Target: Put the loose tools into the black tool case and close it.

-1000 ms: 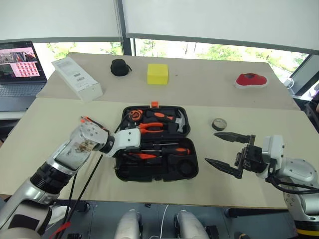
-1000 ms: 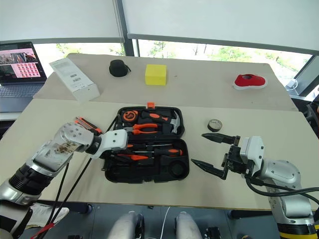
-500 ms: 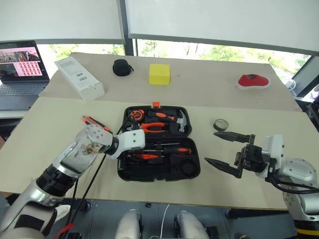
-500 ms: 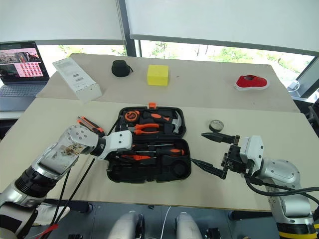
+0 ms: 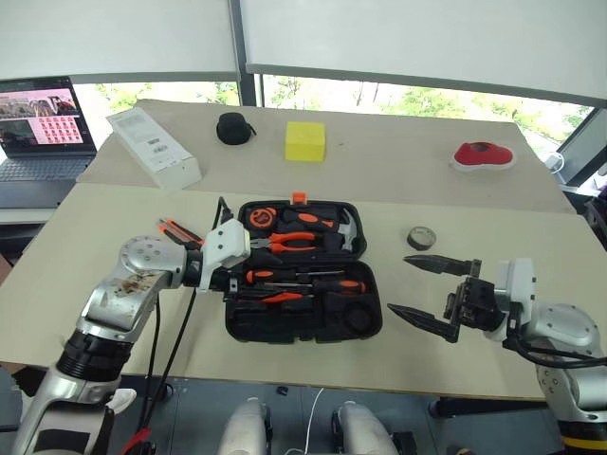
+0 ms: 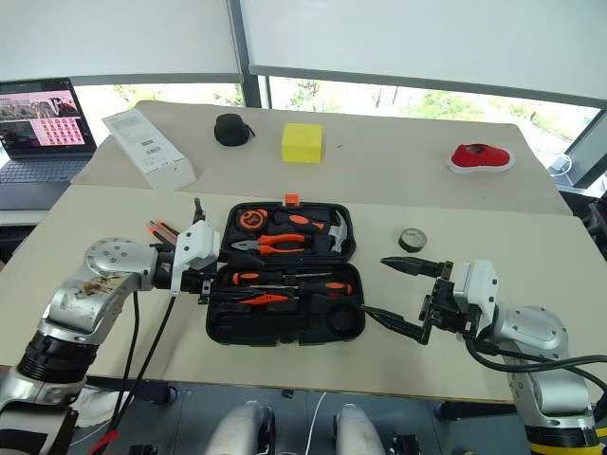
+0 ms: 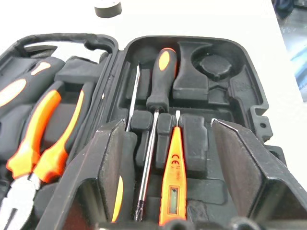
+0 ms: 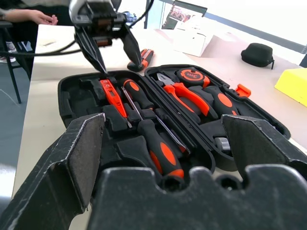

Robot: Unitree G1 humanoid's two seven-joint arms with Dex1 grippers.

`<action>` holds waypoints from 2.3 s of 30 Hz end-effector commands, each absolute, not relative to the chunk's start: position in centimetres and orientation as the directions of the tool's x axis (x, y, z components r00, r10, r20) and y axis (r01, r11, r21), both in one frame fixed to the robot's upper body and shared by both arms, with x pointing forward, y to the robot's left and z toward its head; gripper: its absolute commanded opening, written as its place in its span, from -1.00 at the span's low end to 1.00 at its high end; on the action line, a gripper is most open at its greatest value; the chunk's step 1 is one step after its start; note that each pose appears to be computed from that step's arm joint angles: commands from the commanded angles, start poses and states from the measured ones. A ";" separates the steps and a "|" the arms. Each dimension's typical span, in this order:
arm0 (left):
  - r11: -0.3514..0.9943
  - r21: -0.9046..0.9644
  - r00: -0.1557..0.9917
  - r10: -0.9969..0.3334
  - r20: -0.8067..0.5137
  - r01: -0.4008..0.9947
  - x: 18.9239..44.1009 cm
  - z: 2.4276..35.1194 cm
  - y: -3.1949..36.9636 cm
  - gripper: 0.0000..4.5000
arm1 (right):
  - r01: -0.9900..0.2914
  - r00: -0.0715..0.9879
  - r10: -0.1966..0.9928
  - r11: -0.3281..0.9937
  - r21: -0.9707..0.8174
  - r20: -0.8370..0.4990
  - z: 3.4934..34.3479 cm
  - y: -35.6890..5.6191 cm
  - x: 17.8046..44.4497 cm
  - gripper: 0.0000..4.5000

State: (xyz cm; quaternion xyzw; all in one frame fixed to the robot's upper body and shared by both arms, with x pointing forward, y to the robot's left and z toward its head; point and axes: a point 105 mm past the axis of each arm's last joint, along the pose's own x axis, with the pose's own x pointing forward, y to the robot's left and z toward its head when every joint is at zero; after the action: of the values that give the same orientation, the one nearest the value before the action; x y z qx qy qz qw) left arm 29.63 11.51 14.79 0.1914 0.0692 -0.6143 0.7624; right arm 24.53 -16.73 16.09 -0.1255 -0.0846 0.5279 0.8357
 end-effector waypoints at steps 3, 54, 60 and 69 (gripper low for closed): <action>0.172 0.229 0.239 -0.920 -0.311 0.958 30.2 13.4 11.6 -0.76 | -0.856 0.414 0.909 0.404 -0.321 0.040 17.1 -16.4 24.7 1.00; 0.330 0.147 0.361 -0.876 -0.320 0.932 27.8 8.8 15.0 -0.99 | -0.866 0.419 0.906 0.417 -0.276 0.054 16.3 -16.4 24.9 1.00; 0.305 0.149 0.339 -0.858 -0.386 0.941 28.5 7.8 14.1 -0.99 | -0.866 0.418 0.907 0.416 -0.279 0.052 16.4 -16.5 24.8 1.00; 0.281 0.122 0.306 -0.866 -0.396 0.952 29.6 7.1 13.1 -0.99 | -0.866 0.425 0.904 0.423 -0.266 0.052 16.2 -16.3 24.3 1.00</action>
State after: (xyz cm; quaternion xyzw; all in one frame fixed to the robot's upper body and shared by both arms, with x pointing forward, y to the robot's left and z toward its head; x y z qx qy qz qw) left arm 29.47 13.23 8.59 0.1752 0.0995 -0.5816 0.7881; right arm 24.60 -16.63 15.05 -0.0989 -0.0715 0.5257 0.8419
